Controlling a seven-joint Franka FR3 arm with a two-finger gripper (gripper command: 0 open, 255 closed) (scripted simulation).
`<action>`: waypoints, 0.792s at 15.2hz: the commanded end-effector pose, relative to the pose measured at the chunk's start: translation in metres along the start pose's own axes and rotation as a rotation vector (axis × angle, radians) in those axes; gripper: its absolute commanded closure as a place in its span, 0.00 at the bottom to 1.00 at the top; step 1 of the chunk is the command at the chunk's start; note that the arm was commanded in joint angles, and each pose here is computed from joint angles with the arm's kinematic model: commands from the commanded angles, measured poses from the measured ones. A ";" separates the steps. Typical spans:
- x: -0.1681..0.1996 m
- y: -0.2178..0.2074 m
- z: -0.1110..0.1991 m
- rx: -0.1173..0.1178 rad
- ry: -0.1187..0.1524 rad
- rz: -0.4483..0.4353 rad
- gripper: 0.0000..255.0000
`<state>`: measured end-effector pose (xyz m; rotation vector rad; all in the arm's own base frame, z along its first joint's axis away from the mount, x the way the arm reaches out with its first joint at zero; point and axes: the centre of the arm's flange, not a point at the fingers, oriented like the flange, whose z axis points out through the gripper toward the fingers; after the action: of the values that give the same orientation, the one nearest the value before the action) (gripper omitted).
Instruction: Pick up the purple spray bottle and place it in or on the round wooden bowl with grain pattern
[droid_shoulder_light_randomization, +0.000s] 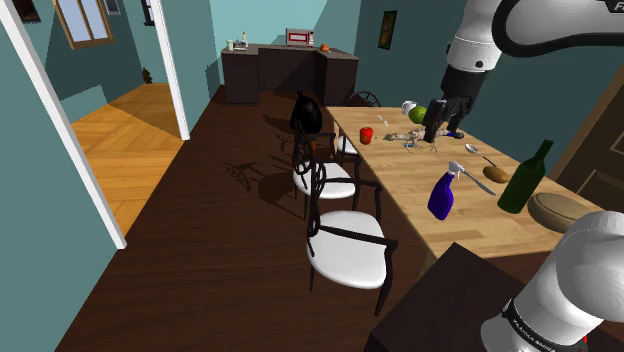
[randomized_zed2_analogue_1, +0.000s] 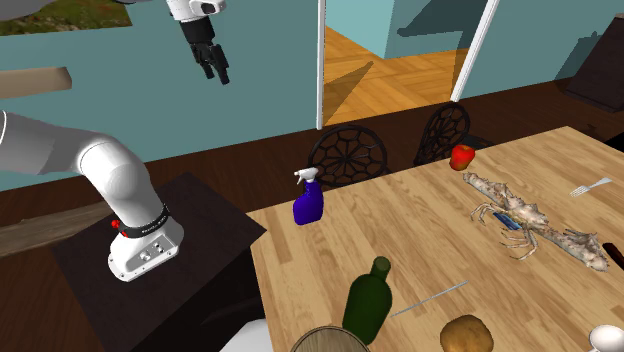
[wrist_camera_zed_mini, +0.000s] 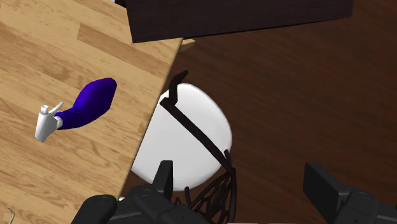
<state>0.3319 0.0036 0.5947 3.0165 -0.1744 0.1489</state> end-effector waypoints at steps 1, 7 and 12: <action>0.000 0.000 0.000 0.000 0.000 0.000 0.00; -0.019 0.050 0.060 0.001 0.045 0.003 0.00; -0.033 0.092 0.111 0.001 0.082 0.005 0.00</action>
<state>0.3021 -0.0852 0.5015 3.0067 -0.1767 0.2573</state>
